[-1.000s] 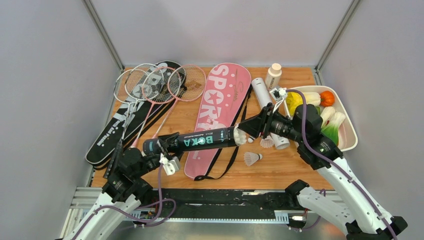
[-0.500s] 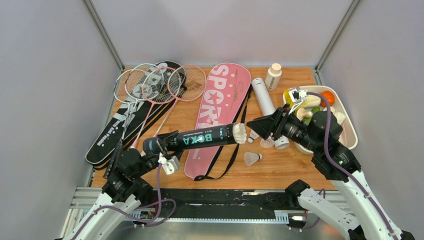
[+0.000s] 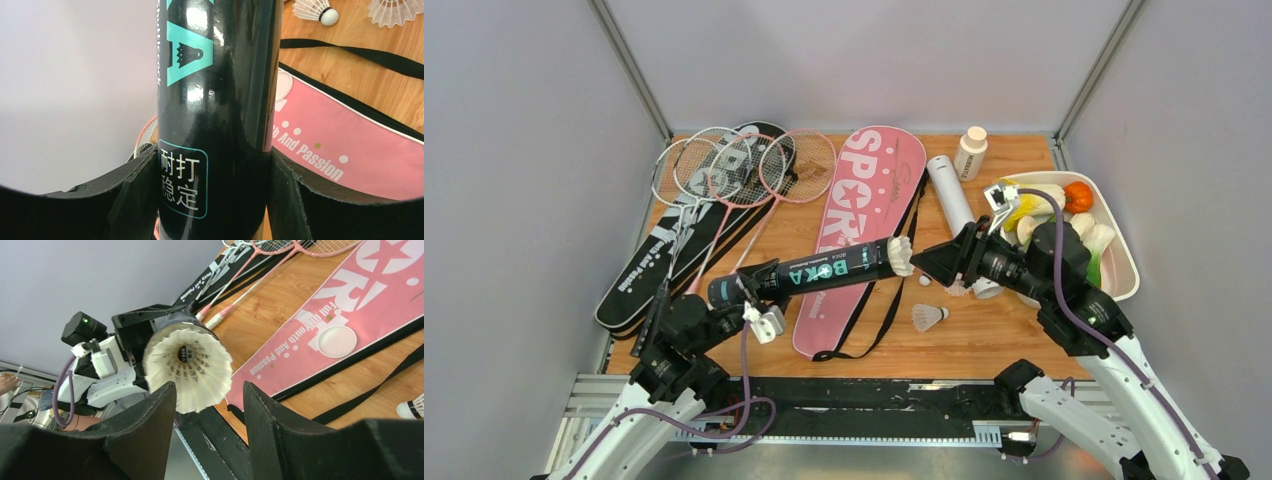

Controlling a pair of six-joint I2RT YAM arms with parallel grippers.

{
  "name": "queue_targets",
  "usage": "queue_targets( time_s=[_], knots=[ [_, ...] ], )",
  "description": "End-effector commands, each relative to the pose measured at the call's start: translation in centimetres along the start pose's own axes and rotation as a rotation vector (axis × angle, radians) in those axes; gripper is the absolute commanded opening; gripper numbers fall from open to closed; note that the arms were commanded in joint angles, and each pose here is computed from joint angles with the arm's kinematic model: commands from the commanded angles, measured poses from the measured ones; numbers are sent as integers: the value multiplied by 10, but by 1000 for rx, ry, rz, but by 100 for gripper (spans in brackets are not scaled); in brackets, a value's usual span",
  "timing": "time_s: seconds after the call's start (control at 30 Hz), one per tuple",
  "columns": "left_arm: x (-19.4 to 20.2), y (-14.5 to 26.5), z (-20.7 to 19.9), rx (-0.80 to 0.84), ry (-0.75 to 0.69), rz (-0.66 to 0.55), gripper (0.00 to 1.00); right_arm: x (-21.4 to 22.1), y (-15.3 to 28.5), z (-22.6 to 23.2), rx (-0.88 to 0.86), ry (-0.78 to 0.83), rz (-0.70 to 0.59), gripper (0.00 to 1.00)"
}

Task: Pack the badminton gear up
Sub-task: Place the shuttlecock at the shuttle tube.

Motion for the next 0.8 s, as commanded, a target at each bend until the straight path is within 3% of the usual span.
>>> queue_targets(
  time_s=[0.0, 0.13, 0.27, 0.4, 0.77],
  knots=[
    [-30, 4, 29, -119, -28, -122, 0, 1, -4, -1, -19, 3, -10, 55],
    [-32, 2, 32, -122, -32, -124, 0, -2, -11, -2, -32, 7, -6, 55],
    [-34, -2, 34, -124, -22, -141, 0, -2, -23, -1, -89, -19, 28, 40],
    [-31, -5, 31, -112, -20, -142, 0, -2, -26, 1, -128, -21, 3, 0],
    [-22, -14, 26, -16, -158, -105, 0, 3, -46, -13, -116, 8, 78, 0]
  ],
)
Point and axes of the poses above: each gripper's point midway between its finger pads, its own y axis back along the fingers, its own z axis along the line the jaws close on, x = y × z, the point moved 9 cm from there along y, back along the fingers, and after that the axes turned 3 degrees about -y, right-handed, at the moved point
